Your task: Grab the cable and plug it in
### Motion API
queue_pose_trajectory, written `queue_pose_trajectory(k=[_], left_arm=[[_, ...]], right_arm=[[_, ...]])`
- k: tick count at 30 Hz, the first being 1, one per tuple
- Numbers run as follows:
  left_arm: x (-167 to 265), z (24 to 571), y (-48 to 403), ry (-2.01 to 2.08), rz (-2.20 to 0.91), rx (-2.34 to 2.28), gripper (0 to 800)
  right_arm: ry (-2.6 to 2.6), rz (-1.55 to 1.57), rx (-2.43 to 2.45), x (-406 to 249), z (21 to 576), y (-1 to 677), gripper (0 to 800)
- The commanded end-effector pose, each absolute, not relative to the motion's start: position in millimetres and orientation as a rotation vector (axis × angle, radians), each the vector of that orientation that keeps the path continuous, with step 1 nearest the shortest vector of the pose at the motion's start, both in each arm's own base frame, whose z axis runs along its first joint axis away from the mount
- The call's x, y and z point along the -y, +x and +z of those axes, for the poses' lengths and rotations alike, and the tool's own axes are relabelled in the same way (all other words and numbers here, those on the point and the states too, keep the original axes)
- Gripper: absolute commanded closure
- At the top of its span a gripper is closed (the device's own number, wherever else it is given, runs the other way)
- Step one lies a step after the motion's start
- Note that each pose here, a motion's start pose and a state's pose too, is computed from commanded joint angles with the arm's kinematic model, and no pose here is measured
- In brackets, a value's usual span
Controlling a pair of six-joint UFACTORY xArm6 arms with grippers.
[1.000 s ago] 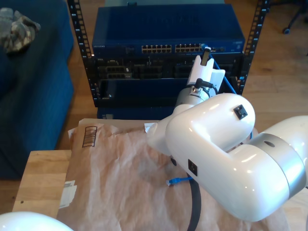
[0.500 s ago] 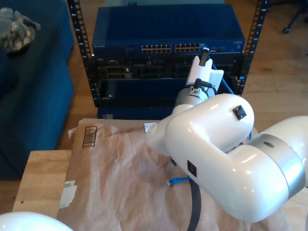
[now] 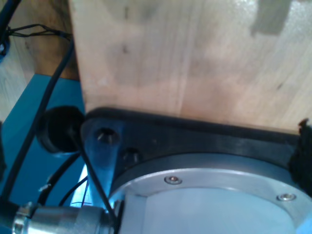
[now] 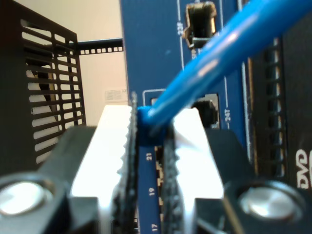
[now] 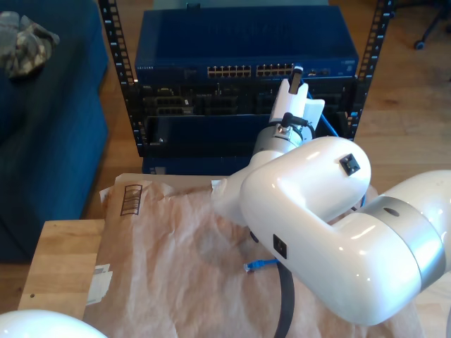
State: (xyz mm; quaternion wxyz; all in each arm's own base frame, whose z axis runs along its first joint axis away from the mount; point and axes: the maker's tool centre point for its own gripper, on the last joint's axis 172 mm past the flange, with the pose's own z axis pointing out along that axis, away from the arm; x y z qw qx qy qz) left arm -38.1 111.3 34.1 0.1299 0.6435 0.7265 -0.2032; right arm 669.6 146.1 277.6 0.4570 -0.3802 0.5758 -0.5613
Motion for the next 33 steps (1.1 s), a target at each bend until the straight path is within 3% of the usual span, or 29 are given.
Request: queue_pose_trajectory(k=[12,14,15,25,30,33], left_arm=[[-111,34,-38,1.87,-0.59,-2.111,0],[-111,34,-38,1.87,-0.59,-2.111,0],[-111,34,-38,1.87,-0.59,-2.111,0],[-111,34,-38,1.87,-0.59,-2.111,0],[-111,34,-38,1.87,-0.59,-2.111,0],[-111,34,-38,1.87,-0.59,-2.111,0]], right_arm=[[-0.945,-1.396,-1.417,-133,274,678,790],[-0.976,-1.381,-1.41,-136,272,682,614],[-0.996,-1.363,-1.418,-139,267,684,568],[-1.068,-1.332,-1.429,-126,305,628,500],[-1.211,-1.227,-1.47,-132,286,594,393],[-1.262,-1.157,-1.495,-130,285,579,369]])
